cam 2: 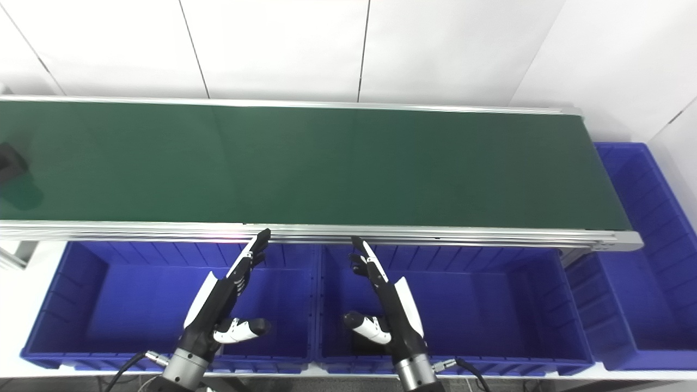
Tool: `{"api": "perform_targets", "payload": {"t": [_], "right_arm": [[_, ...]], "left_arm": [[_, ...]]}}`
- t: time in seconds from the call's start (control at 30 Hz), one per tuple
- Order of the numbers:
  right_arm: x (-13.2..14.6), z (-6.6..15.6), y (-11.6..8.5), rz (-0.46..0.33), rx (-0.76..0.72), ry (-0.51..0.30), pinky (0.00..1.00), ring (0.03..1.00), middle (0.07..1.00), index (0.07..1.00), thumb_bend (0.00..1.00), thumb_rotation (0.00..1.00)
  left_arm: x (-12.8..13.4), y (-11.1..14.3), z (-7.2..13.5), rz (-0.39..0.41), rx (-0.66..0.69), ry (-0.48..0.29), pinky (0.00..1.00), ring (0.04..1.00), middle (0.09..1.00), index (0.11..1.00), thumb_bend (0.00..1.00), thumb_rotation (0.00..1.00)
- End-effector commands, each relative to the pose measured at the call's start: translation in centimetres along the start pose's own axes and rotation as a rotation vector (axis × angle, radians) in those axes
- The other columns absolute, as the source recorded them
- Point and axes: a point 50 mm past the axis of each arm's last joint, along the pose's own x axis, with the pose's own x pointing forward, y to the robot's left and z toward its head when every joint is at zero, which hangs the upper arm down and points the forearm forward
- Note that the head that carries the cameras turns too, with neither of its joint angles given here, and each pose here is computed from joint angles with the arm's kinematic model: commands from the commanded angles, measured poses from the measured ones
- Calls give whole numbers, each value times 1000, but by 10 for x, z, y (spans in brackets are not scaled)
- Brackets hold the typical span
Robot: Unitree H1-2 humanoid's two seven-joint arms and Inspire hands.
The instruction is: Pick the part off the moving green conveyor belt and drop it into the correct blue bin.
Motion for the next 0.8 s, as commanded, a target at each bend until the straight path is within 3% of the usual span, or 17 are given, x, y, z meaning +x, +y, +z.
{"api": "perform_targets", "payload": {"t": [0.0, 0.33, 0.57, 0.77], "right_arm": [[3, 9, -2, -14, 16, -68, 832, 895, 964, 966, 901, 952], [4, 8, -3, -23, 11, -68, 822, 888, 959, 962, 936, 988], [4, 8, -3, -22, 2, -70, 821, 892, 960, 963, 953, 1000], [4, 9, -3, -20, 3, -70, 821, 893, 960, 963, 953, 1000]], "left_arm": [[9, 4, 9, 20, 3, -51, 972, 998, 996, 974, 904, 772], [7, 2, 11, 38, 58, -69, 973, 990, 993, 951, 908, 980], [9, 0, 10, 45, 44, -68, 973, 985, 975, 911, 945, 1000], [11, 0, 8, 54, 50, -68, 907, 949, 952, 897, 937, 1000]]}}
